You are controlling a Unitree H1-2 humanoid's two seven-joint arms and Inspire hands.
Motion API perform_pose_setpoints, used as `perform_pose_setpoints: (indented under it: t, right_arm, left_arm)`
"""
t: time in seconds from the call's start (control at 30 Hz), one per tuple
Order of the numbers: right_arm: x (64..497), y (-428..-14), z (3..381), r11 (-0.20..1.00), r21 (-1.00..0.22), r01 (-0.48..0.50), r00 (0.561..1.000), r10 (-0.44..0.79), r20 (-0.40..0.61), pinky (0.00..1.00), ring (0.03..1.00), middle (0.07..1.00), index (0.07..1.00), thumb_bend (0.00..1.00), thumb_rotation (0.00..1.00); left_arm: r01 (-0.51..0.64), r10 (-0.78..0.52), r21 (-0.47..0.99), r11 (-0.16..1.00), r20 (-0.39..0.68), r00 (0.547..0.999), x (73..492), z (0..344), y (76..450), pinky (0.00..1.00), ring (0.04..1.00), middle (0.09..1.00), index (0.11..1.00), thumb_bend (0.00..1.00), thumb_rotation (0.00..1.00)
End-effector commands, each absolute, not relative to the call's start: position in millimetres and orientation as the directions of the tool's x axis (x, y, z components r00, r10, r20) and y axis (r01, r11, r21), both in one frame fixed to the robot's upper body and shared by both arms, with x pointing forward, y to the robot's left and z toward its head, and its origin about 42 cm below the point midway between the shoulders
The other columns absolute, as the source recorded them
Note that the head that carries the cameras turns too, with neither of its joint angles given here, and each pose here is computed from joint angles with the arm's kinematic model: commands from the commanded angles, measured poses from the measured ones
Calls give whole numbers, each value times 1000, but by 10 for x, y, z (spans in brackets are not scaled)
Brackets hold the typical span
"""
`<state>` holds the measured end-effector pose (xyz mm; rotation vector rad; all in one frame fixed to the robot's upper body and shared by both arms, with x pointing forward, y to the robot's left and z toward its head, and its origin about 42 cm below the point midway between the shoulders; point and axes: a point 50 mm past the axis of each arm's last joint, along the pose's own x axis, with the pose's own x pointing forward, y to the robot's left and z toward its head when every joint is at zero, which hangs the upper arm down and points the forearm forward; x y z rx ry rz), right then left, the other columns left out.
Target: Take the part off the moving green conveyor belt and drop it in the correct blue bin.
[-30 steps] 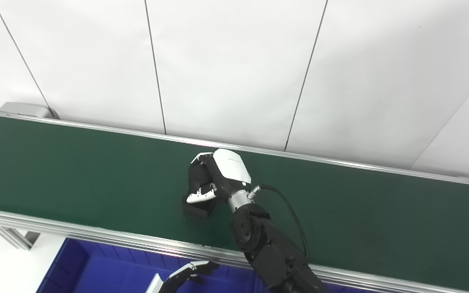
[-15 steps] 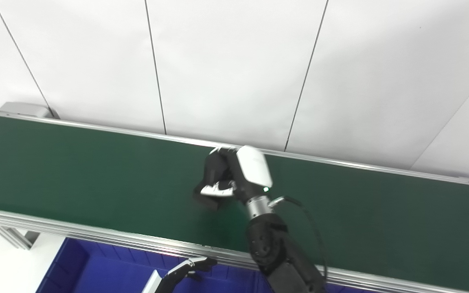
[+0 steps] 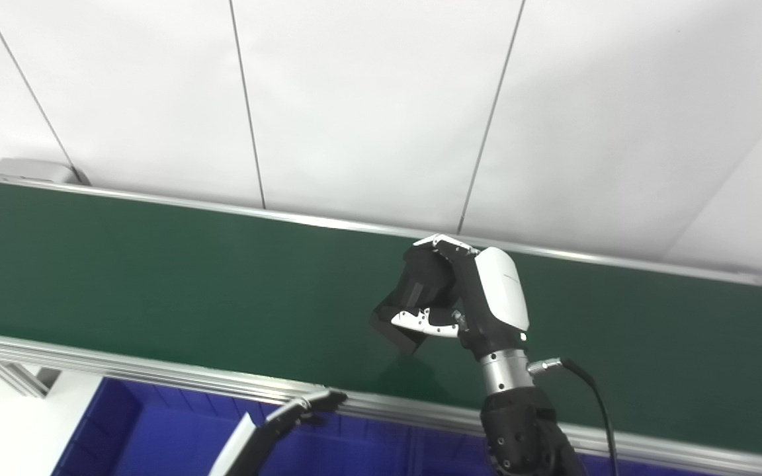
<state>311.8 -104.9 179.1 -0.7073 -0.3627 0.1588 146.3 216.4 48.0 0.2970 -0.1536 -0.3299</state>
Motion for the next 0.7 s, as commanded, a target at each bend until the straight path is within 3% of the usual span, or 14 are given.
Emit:
perform_pose_setpoints:
  t: [0.0,0.27,0.4,0.67]
  right_arm:
    - [3043,-1118,2013,762,-648,9,914,257,314,338,376,487,563,505,0]
    - [2638,-1453,2022,746,-664,-51,929,280,243,314,365,476,568,503,0]
    - [2378,-1689,1949,684,-713,-151,938,327,115,314,360,473,569,502,0]
    - [2101,-2094,1730,579,-773,-258,939,340,-59,350,373,479,558,506,0]
  left_arm:
    - [300,-357,294,907,161,920,1490,620,2143,752,807,826,796,956,419]
    - [327,-387,297,897,175,905,1539,712,2161,772,817,828,806,944,429]
    - [329,-388,283,901,185,903,1547,758,2154,766,811,822,798,939,411]
    - [332,-391,279,901,189,901,1561,792,2170,758,808,823,800,934,418]
